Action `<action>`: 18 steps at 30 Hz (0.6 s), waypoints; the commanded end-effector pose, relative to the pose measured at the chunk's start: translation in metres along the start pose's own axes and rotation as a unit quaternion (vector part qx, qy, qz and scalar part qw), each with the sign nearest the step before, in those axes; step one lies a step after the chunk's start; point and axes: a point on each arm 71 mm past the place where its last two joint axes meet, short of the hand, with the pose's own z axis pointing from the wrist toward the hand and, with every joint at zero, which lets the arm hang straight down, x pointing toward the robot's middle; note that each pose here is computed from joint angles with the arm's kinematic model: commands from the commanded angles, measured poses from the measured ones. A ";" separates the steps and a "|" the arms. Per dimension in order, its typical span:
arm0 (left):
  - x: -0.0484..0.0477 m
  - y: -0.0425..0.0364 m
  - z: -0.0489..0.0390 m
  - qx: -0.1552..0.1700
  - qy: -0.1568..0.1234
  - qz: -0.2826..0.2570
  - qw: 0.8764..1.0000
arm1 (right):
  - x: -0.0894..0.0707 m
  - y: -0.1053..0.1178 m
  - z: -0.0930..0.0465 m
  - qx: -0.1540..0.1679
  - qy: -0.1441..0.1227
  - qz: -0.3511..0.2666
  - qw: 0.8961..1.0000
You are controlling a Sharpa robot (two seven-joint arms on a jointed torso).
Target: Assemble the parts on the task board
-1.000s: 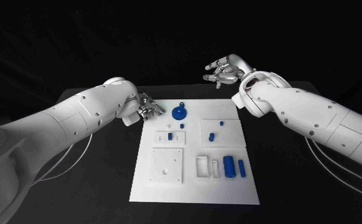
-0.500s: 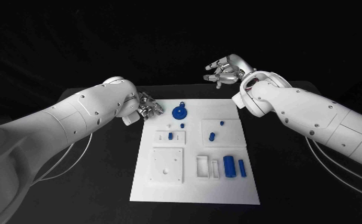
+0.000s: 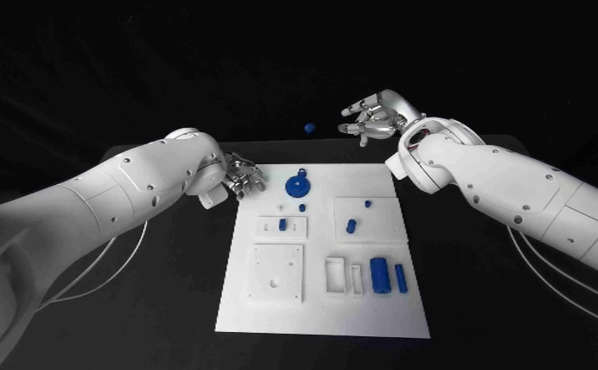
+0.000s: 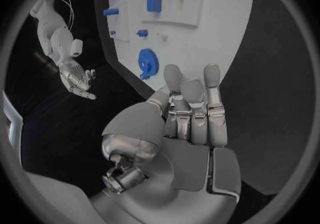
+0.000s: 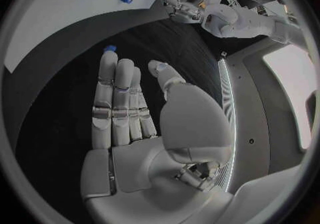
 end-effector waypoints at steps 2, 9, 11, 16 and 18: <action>0.0040 -0.0014 -0.0042 0.019 0.020 -0.022 0.999 | -0.001 -0.001 -0.001 -0.002 0.005 -0.005 1.000; 0.0105 0.0001 -0.0131 0.029 0.039 -0.027 0.998 | -0.004 -0.003 -0.002 0.000 0.003 -0.007 1.000; 0.0123 0.0006 -0.0153 0.032 0.043 -0.027 0.998 | -0.004 -0.004 -0.002 0.001 0.003 -0.007 1.000; 0.0154 0.0025 -0.0199 0.037 0.049 -0.026 0.998 | -0.005 -0.005 -0.002 0.002 0.003 -0.008 1.000; 0.0163 0.0030 -0.0213 0.038 0.050 -0.026 0.998 | -0.006 -0.005 -0.002 0.002 0.003 -0.008 1.000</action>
